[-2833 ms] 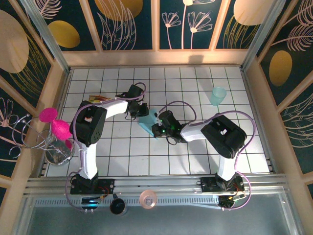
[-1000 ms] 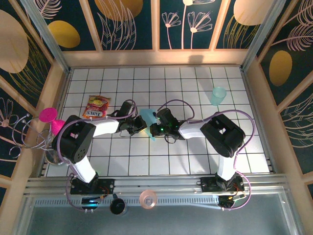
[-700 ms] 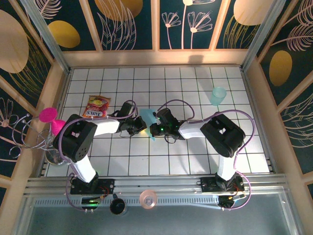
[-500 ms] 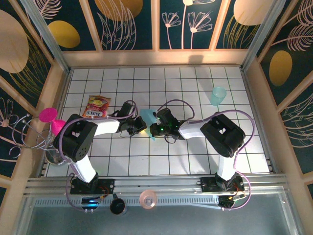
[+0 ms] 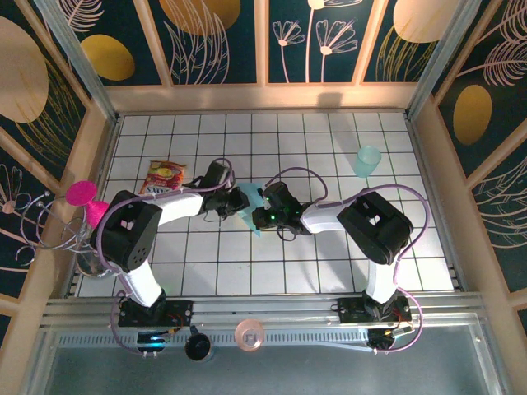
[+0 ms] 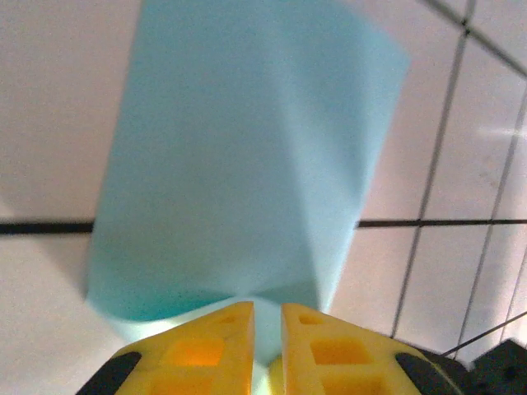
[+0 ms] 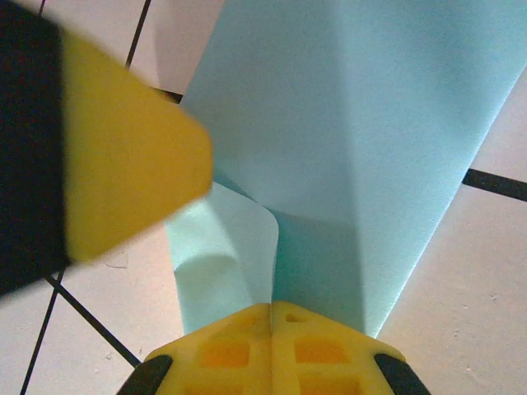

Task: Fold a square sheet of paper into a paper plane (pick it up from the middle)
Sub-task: Third fold the triangle at the center of the table.

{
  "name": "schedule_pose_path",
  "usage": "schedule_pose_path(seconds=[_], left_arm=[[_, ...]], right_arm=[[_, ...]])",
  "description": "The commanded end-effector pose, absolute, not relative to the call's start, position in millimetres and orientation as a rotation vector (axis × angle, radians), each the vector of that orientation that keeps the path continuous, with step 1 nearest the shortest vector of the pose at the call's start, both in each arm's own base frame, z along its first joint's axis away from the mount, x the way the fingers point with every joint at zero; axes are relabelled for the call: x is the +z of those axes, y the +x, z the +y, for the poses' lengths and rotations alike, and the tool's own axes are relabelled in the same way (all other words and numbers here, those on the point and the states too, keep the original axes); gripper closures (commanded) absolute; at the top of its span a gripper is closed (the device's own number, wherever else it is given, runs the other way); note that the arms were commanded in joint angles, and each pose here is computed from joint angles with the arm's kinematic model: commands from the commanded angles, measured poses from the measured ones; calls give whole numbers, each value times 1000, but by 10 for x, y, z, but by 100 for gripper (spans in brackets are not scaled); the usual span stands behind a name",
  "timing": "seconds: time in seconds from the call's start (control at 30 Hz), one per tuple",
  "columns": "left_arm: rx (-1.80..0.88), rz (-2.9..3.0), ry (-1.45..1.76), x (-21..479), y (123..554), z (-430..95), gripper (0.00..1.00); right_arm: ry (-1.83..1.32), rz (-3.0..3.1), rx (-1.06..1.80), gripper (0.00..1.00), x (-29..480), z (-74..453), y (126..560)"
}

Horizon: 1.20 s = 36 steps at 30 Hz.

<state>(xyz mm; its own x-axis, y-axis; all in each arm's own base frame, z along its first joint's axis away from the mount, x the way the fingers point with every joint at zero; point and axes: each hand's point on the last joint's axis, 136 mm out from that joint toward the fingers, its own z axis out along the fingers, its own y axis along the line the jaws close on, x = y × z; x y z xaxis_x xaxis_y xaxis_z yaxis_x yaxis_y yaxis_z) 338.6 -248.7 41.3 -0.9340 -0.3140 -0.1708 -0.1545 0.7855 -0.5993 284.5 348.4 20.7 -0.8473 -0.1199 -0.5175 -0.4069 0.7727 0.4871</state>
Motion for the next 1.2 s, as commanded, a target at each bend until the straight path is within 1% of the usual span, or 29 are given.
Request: schedule_pose_path(seconds=[0.0,0.17,0.37,0.63,0.87,1.17], left_arm=[[-773,2713,-306,426,3578,-2393,83],[-700,2728,-270,347,3787,-2366,83],[-650,2787,-207,172,3861,-2403,83],[-604,2859,-191,-45,3758,-2361,86],[-514,2919,-195,-250,3644,-2234,87],[-477,2940,-184,-328,3609,-2197,87]], right_arm=[[-361,2535,804,100,158,3420,2880],[-357,2530,811,100,174,3428,2888],[-350,2526,809,100,190,3426,2902],[-341,2512,815,100,236,3428,2922],[-346,2478,833,100,327,3422,2918],[-332,2471,817,100,334,3386,2927]])
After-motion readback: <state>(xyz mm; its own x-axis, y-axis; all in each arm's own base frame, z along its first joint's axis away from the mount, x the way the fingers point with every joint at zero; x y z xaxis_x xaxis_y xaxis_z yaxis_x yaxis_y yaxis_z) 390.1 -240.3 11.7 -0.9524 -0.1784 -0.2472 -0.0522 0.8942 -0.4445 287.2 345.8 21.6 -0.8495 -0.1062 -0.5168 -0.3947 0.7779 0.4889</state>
